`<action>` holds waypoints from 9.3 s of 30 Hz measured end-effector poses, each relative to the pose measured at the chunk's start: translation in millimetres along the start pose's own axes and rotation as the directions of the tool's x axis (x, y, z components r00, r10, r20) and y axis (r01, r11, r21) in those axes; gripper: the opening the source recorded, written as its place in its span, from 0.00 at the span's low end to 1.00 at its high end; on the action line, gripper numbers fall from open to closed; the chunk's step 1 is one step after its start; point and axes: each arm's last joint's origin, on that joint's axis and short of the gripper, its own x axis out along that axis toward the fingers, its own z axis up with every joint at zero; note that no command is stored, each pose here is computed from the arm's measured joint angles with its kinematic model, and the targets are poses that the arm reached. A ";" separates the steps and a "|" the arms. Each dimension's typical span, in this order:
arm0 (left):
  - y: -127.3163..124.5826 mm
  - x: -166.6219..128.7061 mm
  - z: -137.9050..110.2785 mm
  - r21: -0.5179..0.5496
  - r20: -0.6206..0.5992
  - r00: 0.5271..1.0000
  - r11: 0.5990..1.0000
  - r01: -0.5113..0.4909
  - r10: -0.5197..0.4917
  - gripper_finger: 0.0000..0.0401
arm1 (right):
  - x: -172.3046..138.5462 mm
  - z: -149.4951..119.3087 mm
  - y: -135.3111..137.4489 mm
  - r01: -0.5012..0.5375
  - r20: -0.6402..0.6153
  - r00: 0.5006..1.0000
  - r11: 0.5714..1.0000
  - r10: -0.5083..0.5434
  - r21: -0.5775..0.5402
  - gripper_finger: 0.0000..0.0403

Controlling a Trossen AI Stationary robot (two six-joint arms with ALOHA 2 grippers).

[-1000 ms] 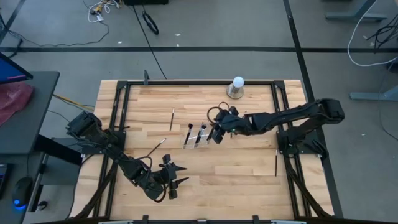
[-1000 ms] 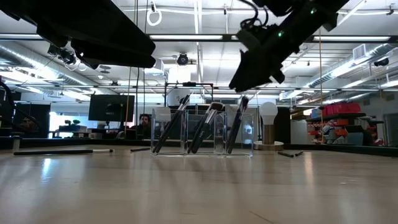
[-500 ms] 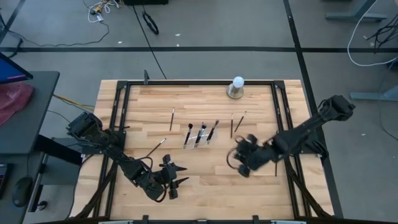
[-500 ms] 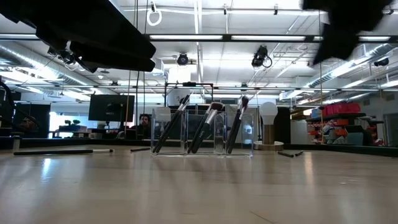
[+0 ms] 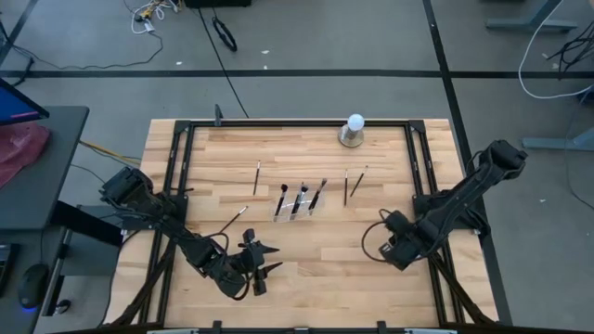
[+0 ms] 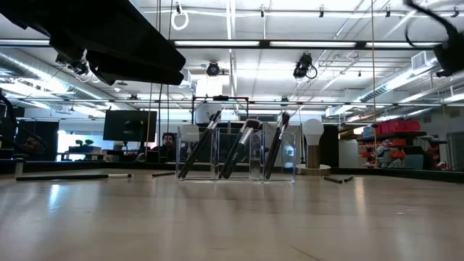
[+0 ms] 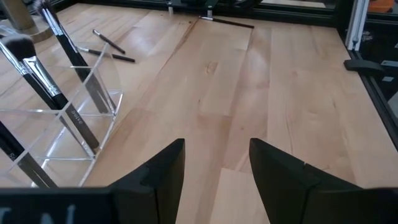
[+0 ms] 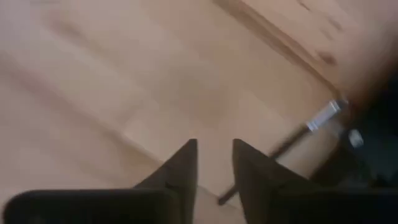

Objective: Put items in baskets/containers
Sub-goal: Put the eyeshadow brush into the transparent organizer

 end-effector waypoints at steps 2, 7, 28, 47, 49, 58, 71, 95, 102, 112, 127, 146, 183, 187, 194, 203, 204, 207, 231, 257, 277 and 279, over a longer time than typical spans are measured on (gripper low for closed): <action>0.0 0.0 0.0 0.000 0.000 1.000 1.000 0.000 0.000 0.46 | 12.3 -4.4 -8.2 0.056 -0.048 0.998 0.992 -0.051 0.112 0.31; 0.4 0.0 -0.6 0.010 -0.004 1.000 1.000 -0.003 0.003 0.46 | 36.3 -14.2 -25.8 0.169 -0.127 0.982 0.946 -0.139 0.277 0.37; 1.1 -0.1 -2.1 0.046 -0.015 1.000 0.999 -0.008 0.009 0.46 | 62.7 -19.2 -18.0 -0.073 0.011 0.997 0.957 0.073 0.279 0.07; 1.9 0.1 -3.4 0.051 -0.026 1.000 0.999 -0.011 0.013 0.46 | 78.2 -28.0 3.9 -0.232 0.248 0.947 0.969 0.205 0.086 0.15; 1.8 0.0 -3.4 0.051 -0.026 1.000 0.999 -0.011 0.012 0.46 | 78.0 -28.6 4.0 -0.241 0.290 0.932 0.970 0.218 0.045 0.21; 1.7 0.1 -3.1 0.046 -0.024 1.000 0.999 -0.010 0.011 0.46 | 86.3 -33.1 4.7 -0.189 0.487 0.842 0.972 0.233 -0.139 0.36; 1.6 0.1 -3.0 0.032 -0.023 1.000 0.999 -0.010 0.010 0.46 | 115.5 -47.4 11.5 -0.090 0.630 0.734 0.956 0.253 -0.279 0.25; 1.4 0.0 -2.8 0.049 -0.021 1.000 0.999 -0.008 0.009 0.46 | 134.6 -67.6 17.0 -0.103 0.762 0.558 0.938 0.330 -0.331 0.02; -1.2 0.1 1.6 0.148 0.012 1.000 0.989 0.010 -0.012 0.46 | 107.6 -61.7 65.4 -0.179 0.793 0.442 0.908 0.419 -0.379 0.02; -8.2 4.9 17.2 0.332 0.048 0.973 0.922 0.198 -0.226 0.46 | 44.3 -35.7 136.3 -0.141 0.669 0.172 0.690 0.723 -0.710 0.02; -11.9 4.1 56.2 0.417 0.326 0.835 0.860 0.295 -0.444 0.46 | 10.6 6.6 147.7 -0.087 0.383 -0.163 0.373 0.909 -0.924 0.02; -59.8 38.2 64.9 0.551 0.413 0.761 0.803 0.228 -0.500 0.46 | -3.1 3.4 160.0 -0.039 0.286 -0.192 0.284 0.939 -0.958 0.02; -56.7 6.4 76.4 0.497 0.308 0.893 0.856 0.144 -0.329 0.03 | 0.9 0.6 156.0 -0.059 0.504 -0.058 0.501 0.861 -0.863 0.20; -39.9 -18.3 89.6 0.425 0.190 0.950 0.893 0.148 -0.248 0.04 | -6.2 -5.0 146.6 -0.016 0.637 0.034 0.637 0.770 -0.770 0.30; 35.0 -34.6 122.3 0.247 -0.017 0.998 0.967 0.062 -0.060 0.04 | -7.3 -11.6 140.1 -0.032 0.678 0.099 0.683 0.729 -0.730 0.35; 122.2 -2.1 142.3 0.179 -0.224 0.975 0.983 0.033 0.008 0.04 | 0.6 -6.8 139.8 -0.061 0.685 0.154 0.699 0.712 -0.713 0.32; 128.0 1.9 141.5 0.171 -0.250 0.968 0.985 0.041 0.003 0.04 | 0.7 -6.5 139.8 -0.064 0.686 0.155 0.700 0.711 -0.711 0.32; 142.5 8.4 136.3 0.151 -0.338 0.941 0.987 0.061 -0.007 0.04 | 0.8 -6.7 139.8 -0.066 0.685 0.155 0.699 0.712 -0.712 0.30; 168.2 60.2 108.4 0.050 -0.520 0.852 0.994 0.099 -0.059 0.09 | 4.1 -7.7 140.3 -0.081 0.646 0.181 0.666 0.742 -0.742 0.29; 158.7 -17.8 110.4 0.059 -0.512 0.845 0.988 -0.145 0.155 0.32 | 13.6 -6.6 140.4 -0.146 0.644 0.228 0.680 0.730 -0.719 0.29; 151.7 -44.3 -51.8 -0.170 -0.429 0.865 0.918 -0.359 0.259 0.54 | 27.7 5.6 147.4 -0.180 0.659 0.229 0.696 0.717 -0.695 0.29; 154.5 -43.8 -59.6 -0.201 -0.406 0.881 0.916 -0.347 0.245 0.60 | 28.3 6.8 147.3 -0.176 0.661 0.233 0.699 0.713 -0.693 0.29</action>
